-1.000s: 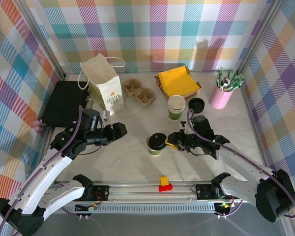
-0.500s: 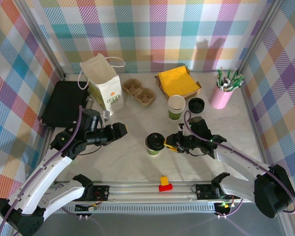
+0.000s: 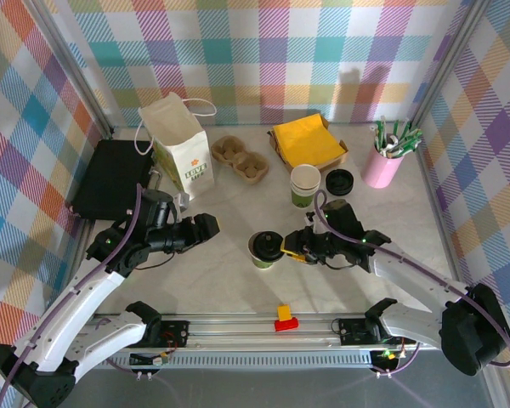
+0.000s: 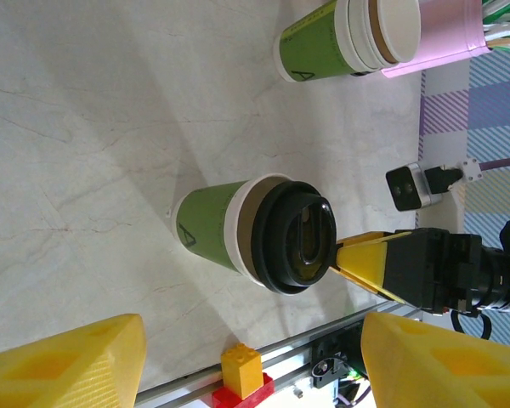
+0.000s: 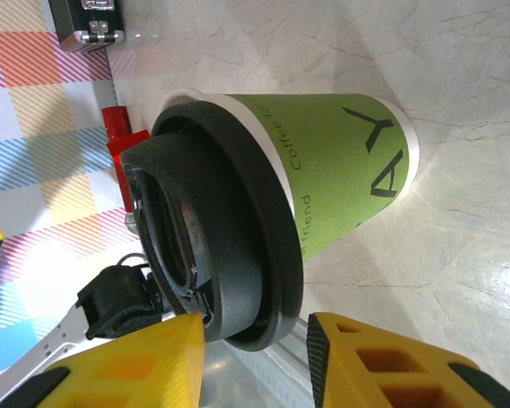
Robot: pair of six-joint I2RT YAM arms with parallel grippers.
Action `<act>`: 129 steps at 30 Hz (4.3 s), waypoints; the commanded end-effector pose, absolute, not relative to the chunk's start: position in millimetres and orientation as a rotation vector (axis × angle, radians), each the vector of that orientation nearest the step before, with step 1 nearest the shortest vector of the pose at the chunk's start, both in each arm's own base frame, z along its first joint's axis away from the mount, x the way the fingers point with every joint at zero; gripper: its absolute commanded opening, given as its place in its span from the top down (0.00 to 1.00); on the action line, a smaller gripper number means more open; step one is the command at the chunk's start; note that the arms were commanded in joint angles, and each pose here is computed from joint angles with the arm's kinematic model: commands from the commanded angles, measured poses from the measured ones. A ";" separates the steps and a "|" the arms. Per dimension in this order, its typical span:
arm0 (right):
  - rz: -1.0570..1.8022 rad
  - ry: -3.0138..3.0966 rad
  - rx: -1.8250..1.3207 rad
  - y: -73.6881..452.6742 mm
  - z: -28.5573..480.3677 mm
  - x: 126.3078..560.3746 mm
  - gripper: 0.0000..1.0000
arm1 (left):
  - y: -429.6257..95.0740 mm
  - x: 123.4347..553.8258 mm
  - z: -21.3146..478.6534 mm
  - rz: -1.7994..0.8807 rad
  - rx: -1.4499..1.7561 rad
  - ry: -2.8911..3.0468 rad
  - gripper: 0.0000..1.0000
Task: Pack the takeout coffee
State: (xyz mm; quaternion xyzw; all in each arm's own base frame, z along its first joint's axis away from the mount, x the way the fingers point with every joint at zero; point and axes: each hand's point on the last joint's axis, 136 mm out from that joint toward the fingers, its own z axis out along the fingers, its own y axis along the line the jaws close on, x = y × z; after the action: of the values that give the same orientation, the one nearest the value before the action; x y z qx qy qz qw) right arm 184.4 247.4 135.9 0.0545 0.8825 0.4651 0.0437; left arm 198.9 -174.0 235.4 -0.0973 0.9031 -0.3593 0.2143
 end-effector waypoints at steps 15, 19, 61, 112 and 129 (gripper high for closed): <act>1.301 2.676 0.013 250.4 167.6 191.4 0.53 | -169.3 197.5 233.3 -0.975 -0.285 2.510 0.32; 1.305 2.684 -0.003 256.8 165.7 194.1 0.53 | -168.4 197.5 234.1 -0.969 -0.284 2.508 0.32; 1.189 2.602 -0.217 269.3 183.4 198.5 0.47 | -196.1 214.8 216.0 -0.950 -0.059 2.559 0.30; 1.205 2.575 -0.158 265.4 128.4 217.0 0.49 | -262.5 235.5 126.8 -0.833 0.310 2.735 0.40; 1.195 2.612 -0.156 268.0 121.5 218.9 0.50 | -253.4 230.0 111.5 -0.790 0.285 2.769 0.42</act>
State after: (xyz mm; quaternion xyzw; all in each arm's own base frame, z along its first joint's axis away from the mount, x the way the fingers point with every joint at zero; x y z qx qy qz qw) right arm 215.1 265.2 118.8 -0.0460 0.9020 0.4093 0.1297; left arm 238.5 -260.5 125.9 0.0941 0.9417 -0.2919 0.1385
